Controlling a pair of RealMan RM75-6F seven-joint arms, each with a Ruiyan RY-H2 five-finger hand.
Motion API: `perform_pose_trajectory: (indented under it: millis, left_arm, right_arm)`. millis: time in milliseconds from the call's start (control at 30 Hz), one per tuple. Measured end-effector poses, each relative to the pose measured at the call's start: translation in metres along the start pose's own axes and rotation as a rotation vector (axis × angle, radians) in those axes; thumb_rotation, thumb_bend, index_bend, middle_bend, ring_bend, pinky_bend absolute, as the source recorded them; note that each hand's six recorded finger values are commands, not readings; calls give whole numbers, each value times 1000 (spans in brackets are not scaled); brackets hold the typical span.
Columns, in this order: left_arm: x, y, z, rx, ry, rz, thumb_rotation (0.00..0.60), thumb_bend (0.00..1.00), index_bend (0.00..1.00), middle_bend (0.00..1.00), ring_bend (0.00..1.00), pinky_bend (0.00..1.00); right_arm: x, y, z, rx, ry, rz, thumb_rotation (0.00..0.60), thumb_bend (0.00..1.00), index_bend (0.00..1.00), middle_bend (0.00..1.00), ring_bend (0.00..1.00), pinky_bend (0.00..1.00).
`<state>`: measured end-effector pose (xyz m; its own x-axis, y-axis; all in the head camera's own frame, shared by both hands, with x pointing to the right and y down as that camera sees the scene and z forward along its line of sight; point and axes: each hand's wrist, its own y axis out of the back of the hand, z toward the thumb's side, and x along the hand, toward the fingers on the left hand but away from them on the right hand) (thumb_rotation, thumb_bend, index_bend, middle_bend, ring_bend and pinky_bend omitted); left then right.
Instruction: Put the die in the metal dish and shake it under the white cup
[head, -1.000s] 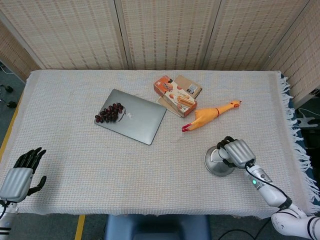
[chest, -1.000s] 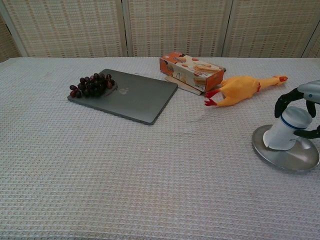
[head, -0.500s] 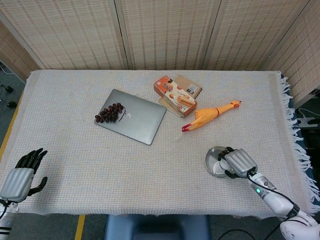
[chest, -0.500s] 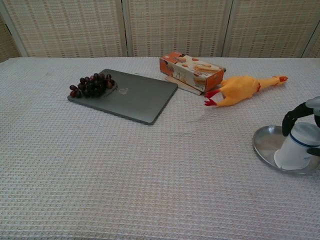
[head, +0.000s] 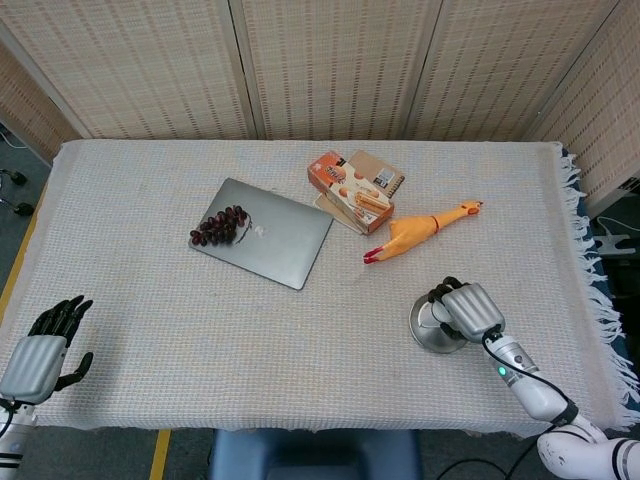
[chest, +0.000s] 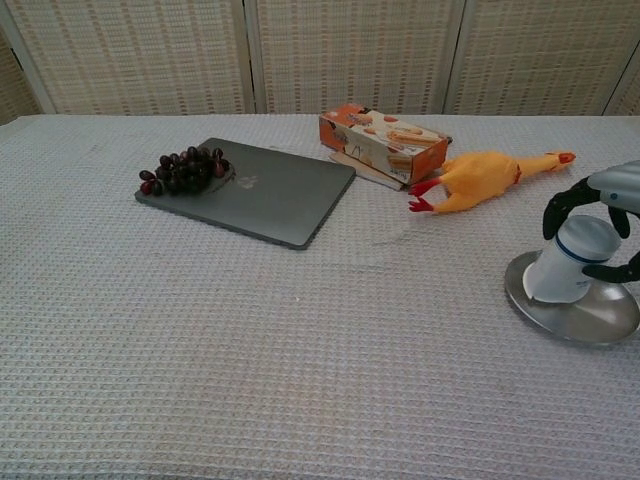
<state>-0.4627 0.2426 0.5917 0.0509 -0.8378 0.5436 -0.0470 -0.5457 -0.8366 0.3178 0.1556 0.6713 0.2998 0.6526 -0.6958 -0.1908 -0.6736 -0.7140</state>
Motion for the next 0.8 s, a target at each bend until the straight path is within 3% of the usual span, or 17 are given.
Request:
perform_pose_trajectory:
  millis: [333,600,800]
  left_arm:
    - [1,-2,2,5,-6,-6,600,412,0,0,0,125]
    - [2,-5,4,11,-5,-14,600,412,0,0,0,125]
    - [3,-6,4,12,-5,-18,600,412,0,0,0,125]
  right_arm:
    - [9,19,-36,-65,-102,-53,600,238,441,331,193,494]
    - [-11,11,-100,-51,-264,-47,600,238,434,328,193,494]
    - [-23,-4,-114,-111,-311,-10,600,238,422,327,193,494]
